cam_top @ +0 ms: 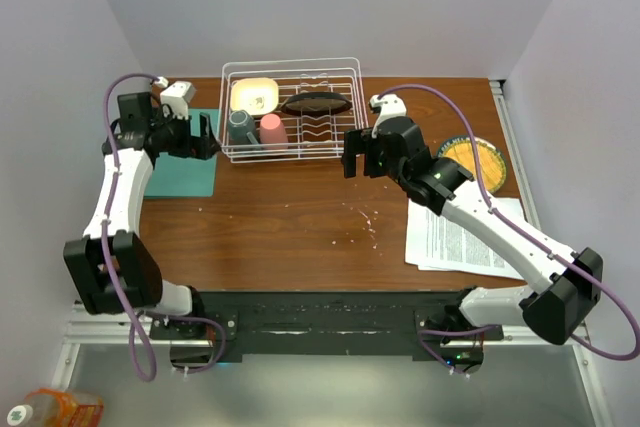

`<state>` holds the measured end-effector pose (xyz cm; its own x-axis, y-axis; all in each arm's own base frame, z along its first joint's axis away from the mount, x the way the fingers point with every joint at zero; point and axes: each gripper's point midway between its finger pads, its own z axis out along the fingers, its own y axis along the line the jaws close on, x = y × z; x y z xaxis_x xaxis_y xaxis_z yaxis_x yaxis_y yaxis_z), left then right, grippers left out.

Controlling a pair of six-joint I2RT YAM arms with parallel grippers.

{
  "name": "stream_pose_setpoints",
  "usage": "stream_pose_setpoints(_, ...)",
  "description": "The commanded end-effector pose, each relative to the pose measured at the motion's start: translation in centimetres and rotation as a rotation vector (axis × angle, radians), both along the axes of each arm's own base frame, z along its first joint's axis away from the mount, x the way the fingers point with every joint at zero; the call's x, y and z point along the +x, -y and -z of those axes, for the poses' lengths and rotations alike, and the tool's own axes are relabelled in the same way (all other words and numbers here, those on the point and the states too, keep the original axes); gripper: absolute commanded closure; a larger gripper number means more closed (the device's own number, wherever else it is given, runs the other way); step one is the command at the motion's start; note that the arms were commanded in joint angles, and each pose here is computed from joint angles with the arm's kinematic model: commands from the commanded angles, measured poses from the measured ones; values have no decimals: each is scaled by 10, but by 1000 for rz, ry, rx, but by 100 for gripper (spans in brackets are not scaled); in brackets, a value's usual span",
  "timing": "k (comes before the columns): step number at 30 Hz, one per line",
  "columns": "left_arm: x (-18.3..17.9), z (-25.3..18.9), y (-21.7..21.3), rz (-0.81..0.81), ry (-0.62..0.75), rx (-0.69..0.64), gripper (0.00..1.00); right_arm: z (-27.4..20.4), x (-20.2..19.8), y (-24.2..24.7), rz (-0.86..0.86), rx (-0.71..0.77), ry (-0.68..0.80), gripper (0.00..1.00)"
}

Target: Put the files into the folder

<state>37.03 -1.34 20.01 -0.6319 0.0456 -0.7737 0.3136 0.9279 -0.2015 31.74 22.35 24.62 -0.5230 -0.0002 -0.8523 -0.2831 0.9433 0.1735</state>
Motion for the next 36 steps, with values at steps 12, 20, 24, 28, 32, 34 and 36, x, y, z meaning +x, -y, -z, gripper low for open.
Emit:
stream_pose_setpoints(12,133,12,-145,-463,83,195,0,-38,14,10,84,28,124,1)
stream_pose_setpoints(20,204,45,-211,-586,111,285,0,-39,14,8,73,43,170,1)
stream_pose_setpoints(24,232,77,-223,-591,80,254,0,-32,16,1,58,32,163,1)
stream_pose_setpoints(28,248,76,-223,-596,92,217,0,-19,17,-9,40,12,139,1)
stream_pose_setpoints(32,231,73,-219,-648,122,194,0,-8,18,-13,33,2,123,1)
stream_pose_setpoints(34,222,81,-218,-655,125,198,0,-6,19,-14,31,-2,118,1)
stream_pose_setpoints(36,216,72,-219,-673,143,204,0,-6,19,-14,34,-6,119,1)
